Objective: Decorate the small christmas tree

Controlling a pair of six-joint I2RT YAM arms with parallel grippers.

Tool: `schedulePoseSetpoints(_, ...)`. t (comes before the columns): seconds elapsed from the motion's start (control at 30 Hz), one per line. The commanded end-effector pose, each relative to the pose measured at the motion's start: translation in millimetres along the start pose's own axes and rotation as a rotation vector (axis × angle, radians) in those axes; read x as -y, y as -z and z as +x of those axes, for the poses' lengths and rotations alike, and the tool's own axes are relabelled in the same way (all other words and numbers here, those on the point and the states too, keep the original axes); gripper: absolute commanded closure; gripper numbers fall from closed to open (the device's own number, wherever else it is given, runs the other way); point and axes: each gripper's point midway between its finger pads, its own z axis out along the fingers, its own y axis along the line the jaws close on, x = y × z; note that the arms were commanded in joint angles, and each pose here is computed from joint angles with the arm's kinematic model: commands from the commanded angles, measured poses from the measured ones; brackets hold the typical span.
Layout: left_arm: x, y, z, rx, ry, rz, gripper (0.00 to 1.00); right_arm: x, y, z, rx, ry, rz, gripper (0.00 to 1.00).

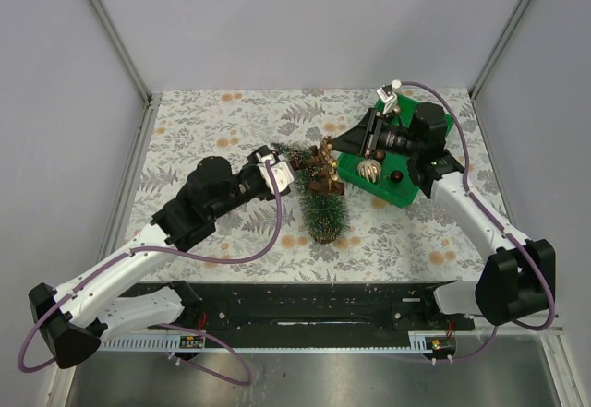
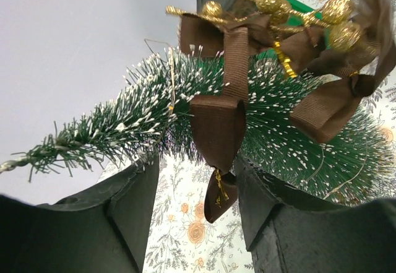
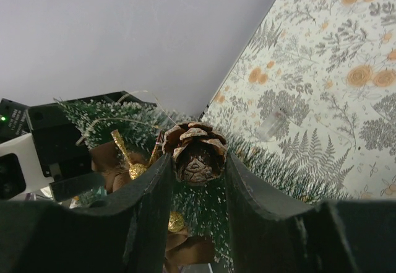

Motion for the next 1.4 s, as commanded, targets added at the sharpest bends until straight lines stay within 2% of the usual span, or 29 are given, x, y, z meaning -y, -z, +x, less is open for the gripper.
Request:
schedulePoseSetpoints(0.0, -15.6, 0.1, -31.5, 0.102, -0.03, -0.035, 0.44, -5.6, -5.1, 8.8, -0.009, 0.032, -0.038, 0.65)
schedulePoseSetpoints(0.47, -13.6, -1.6, -44.0, 0.165, -0.041, -0.008, 0.47, 14.9, 0.8, 43.1, -0.039, -0.003, 0.014, 0.62)
schedulePoseSetpoints(0.67, -13.9, -1.4, -46.2, 0.175, -0.041, -0.009, 0.47, 18.5, 2.1, 45.7, -0.035, 0.003, 0.03, 0.58)
schedulePoseSetpoints(0.8, -15.0, 0.2, -46.2, 0.176, -0.049, -0.014, 0.47, 15.9, 2.9, 39.4, -0.026, 0.032, 0.046, 0.51)
schedulePoseSetpoints(0.9, -16.3, 2.0, -47.7, 0.18, -0.05, -0.019, 0.48, 17.7, 4.8, 37.0, -0.021, 0.055, 0.078, 0.33)
schedulePoseSetpoints(1.03, -15.3, 2.9, -47.8, 0.184, -0.051, -0.015, 0.48, 24.2, 12.9, 34.5, 0.001, 0.082, 0.163, 0.23)
schedulePoseSetpoints(1.37, -16.3, 10.5, -47.9, 0.19, -0.055, -0.029, 0.48, 27.0, 50.0, 18.2, 0.113, 0.192, 0.389, 0.12)
